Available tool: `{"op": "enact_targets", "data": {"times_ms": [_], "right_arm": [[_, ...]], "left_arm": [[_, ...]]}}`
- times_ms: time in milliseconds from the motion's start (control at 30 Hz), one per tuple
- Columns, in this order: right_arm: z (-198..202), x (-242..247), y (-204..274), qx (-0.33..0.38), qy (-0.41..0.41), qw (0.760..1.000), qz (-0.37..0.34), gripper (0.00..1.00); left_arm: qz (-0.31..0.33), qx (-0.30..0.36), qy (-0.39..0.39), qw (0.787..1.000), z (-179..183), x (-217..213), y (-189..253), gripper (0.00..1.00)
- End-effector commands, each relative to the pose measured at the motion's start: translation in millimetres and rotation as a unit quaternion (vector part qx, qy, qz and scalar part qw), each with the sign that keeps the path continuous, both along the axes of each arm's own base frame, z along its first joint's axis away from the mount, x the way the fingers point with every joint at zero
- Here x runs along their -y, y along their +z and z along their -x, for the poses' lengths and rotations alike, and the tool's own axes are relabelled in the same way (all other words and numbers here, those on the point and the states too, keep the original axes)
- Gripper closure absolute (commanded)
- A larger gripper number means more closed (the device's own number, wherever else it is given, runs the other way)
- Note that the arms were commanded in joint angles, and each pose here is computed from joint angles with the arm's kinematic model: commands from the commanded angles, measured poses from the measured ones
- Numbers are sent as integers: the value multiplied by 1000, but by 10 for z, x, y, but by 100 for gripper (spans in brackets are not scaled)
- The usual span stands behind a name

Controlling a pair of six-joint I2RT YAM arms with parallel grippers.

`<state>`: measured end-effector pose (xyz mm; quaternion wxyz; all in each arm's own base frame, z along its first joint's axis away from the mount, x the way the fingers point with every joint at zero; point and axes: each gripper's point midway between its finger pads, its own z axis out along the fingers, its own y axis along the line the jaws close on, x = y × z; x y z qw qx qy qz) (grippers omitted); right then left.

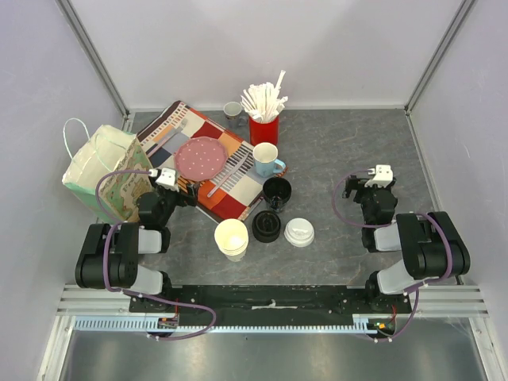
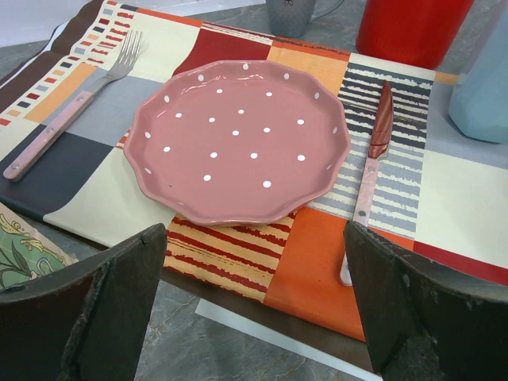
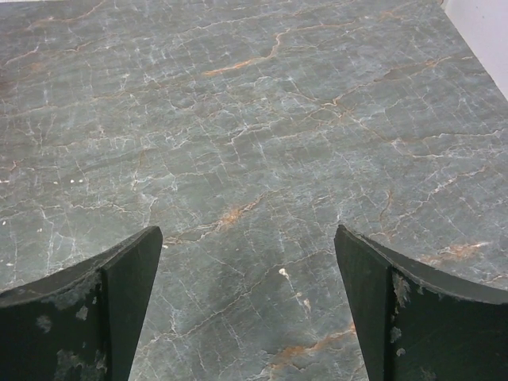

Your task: Pack the takeout coffee

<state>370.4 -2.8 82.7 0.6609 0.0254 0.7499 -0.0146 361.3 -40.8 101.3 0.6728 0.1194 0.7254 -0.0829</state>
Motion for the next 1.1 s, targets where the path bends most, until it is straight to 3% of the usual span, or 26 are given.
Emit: {"op": "enact_targets", "data": {"times_ms": [0,100,200,233,267,300,333,367,433,600,667,700,733,767,800,833,867,1000,1067], "right_arm": [[-11,11,277,41,-8,999,-8,2],[44,36,507,43,-16,999,-8,2],[69,-85,1002,96,5,993,-70,2],[18,-227,1277,116,41,988,-91,2],[54,-459,1289,84,103,986,-101,2],[54,-613,1391,75,140,981,-114,2],[12,-756,1706,88,175,973,-120,2],[79,-968,1667,52,223,965,-132,3],[184,-1412,2005,58,294,946,-122,5],[736,-2447,2443,25,424,903,-60,7],[945,-2807,2288,-30,472,880,-47,15],[966,-2912,2461,-26,477,878,-40,21],[1005,-3024,2178,-86,480,873,-18,22],[1151,-3198,2138,-100,496,863,2,24],[1141,-3265,2225,-94,488,867,26,24],[1187,-3335,1984,-133,488,861,54,24],[1343,-3491,2006,-130,509,848,75,24],[1609,-3699,1629,-177,540,809,150,23],[1669,-3754,1575,-182,543,802,170,23]], "left_arm": [[11,10,6,1000,-26,1,69,0],[10,9,7,1000,-26,-6,61,0],[9,13,3,1000,-23,4,80,5],[9,11,4,1000,-20,4,79,5],[11,24,6,1000,-42,0,221,5],[12,-26,6,1000,-11,4,59,4],[12,-41,-1,999,-26,25,90,4],[9,-32,-11,999,-148,50,295,7],[-8,-52,-58,997,-119,173,345,14],[-9,-71,-136,988,-22,401,647,15],[-1,-113,-173,978,95,507,714,15],[-1,-123,-183,975,136,528,768,15],[-4,-119,-192,974,120,551,971,15],[2,-171,-210,963,301,586,877,15],[-2,-171,-216,961,316,595,1077,15],[-6,-177,-222,959,384,602,1161,15],[-7,-219,-228,949,560,598,1096,15],[-35,-243,-221,944,788,525,1413,14],[-41,-259,-217,940,885,499,1429,14]]}}
